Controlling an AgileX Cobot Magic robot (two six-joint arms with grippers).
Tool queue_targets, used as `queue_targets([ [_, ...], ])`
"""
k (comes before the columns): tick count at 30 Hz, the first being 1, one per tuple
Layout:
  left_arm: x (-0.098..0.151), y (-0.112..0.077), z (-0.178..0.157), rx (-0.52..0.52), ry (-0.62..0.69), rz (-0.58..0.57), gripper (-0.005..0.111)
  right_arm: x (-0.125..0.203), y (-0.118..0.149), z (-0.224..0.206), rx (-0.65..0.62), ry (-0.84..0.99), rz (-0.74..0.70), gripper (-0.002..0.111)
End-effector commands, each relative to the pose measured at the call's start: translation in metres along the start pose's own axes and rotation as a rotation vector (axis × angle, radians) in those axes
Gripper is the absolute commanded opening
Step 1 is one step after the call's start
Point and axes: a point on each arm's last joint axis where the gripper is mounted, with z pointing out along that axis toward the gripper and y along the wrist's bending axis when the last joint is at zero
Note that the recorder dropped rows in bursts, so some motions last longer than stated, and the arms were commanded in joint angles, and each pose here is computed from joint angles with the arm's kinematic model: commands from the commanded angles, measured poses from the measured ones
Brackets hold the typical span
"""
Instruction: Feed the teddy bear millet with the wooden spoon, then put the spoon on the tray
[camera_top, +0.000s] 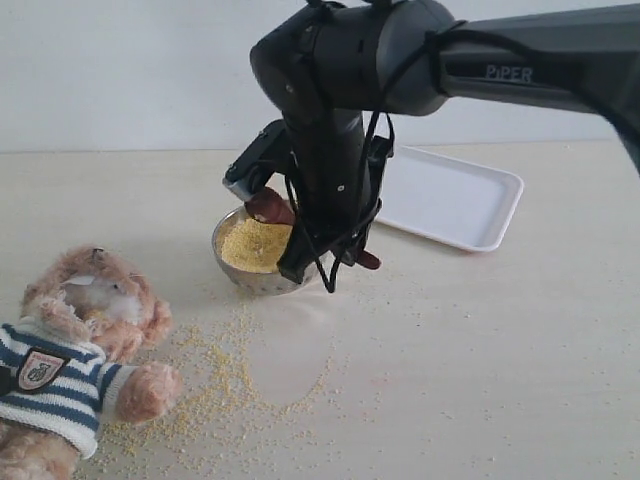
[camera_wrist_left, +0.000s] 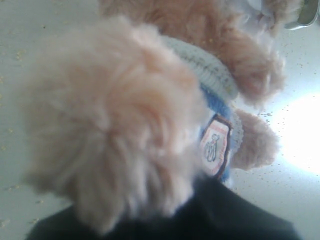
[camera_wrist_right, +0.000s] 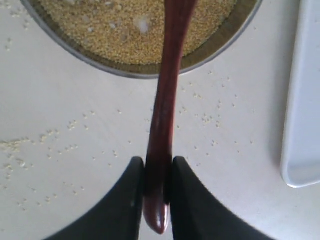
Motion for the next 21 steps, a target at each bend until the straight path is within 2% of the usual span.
queue_targets([
  [1,0.001,-0.001,0.000,0.015,-0.004,-0.007,0.005,0.007,-0.014,-0.022,-0.057,-0.060,0.086,0.003],
  [11,0.001,-0.001,0.000,0.015,-0.004,-0.007,0.005,0.024,-0.010,-0.021,-0.346,-0.069,0.259,0.003],
  [18,0.001,-0.001,0.000,0.015,-0.004,-0.007,0.005,0.065,-0.002,-0.029,-0.410,-0.020,0.284,0.003],
  [21,0.001,-0.001,0.000,0.015,-0.004,-0.007,0.005,0.084,0.006,-0.038,-0.501,-0.039,0.285,0.003],
])
